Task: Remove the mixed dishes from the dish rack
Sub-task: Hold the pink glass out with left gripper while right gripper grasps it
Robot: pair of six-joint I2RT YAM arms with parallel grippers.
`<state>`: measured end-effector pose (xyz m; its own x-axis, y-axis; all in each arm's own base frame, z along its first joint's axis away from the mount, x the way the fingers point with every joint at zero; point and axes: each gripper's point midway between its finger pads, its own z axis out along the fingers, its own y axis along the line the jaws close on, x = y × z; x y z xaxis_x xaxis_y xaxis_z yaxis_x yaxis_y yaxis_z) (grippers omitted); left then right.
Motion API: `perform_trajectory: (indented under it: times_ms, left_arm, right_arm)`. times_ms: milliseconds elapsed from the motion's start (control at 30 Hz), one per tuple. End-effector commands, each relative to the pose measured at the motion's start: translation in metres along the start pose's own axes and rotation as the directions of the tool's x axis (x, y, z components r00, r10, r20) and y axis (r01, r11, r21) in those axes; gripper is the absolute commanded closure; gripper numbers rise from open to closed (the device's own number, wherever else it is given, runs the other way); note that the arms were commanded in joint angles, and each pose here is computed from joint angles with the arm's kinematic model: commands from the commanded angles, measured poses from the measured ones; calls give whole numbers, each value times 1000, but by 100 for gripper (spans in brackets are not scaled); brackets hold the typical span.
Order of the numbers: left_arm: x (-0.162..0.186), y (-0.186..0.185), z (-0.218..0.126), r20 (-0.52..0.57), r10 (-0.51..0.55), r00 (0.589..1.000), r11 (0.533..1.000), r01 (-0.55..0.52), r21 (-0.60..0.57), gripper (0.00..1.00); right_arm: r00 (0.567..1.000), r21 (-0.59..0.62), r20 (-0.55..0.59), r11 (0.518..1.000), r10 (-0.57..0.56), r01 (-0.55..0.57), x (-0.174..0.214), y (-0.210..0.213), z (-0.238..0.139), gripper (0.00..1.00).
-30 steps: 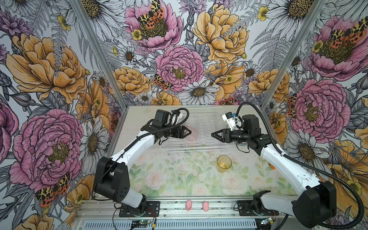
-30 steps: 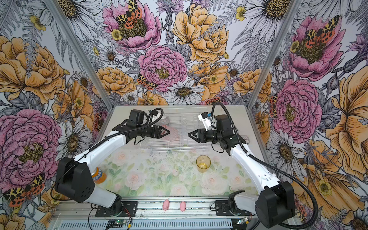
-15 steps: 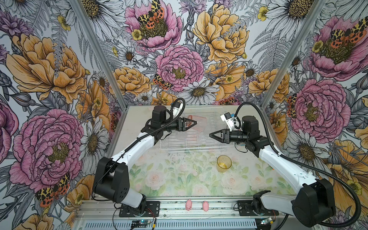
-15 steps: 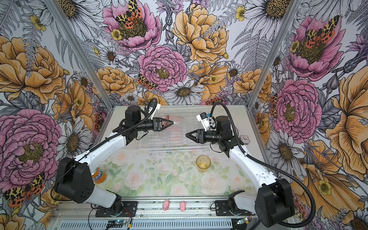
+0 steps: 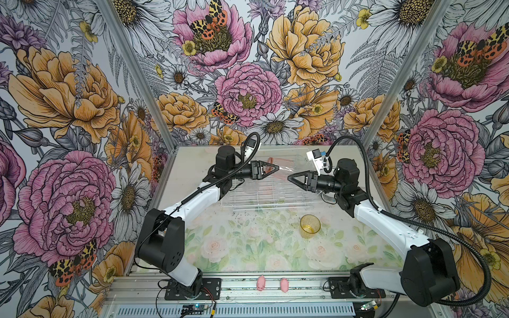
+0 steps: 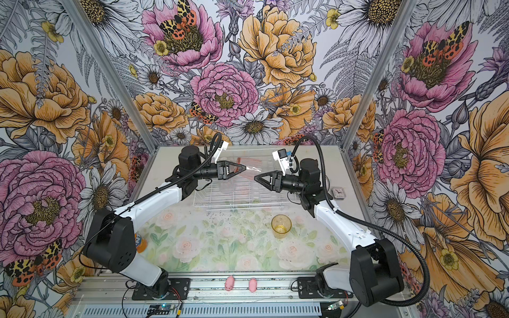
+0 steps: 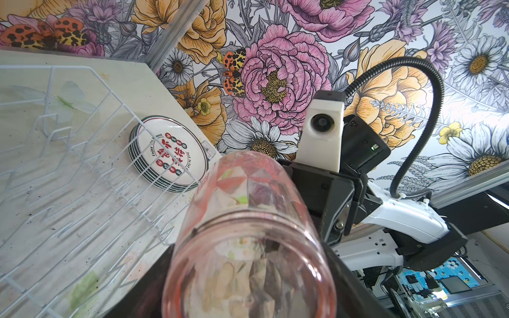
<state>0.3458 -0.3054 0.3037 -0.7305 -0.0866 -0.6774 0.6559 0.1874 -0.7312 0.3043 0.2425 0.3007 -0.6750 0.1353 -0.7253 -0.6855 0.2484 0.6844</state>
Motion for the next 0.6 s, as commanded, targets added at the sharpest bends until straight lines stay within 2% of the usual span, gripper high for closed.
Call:
perform_trajectory:
  times_ms: [0, 200, 500, 567]
  left_arm:
    - [-8, -18, 3, 11, 52, 999, 996, -53, 70, 42]
    - [-8, -23, 8, 13, 48, 999, 992, -49, 116, 42]
    - [-9, -26, 20, 28, 9, 1000, 977, -15, 215, 43]
    - [-9, -26, 22, 29, 3, 1000, 973, -9, 229, 43]
  right_arm:
    - [997, -30, 43, 998, -60, 61, -19, 11, -1, 58]
    - [996, -51, 66, 996, -66, 70, -27, 12, 2, 60]
    - [990, -130, 118, 987, -75, 90, -42, 24, 4, 74]
    - [990, -130, 119, 987, -75, 90, -43, 24, 4, 81]
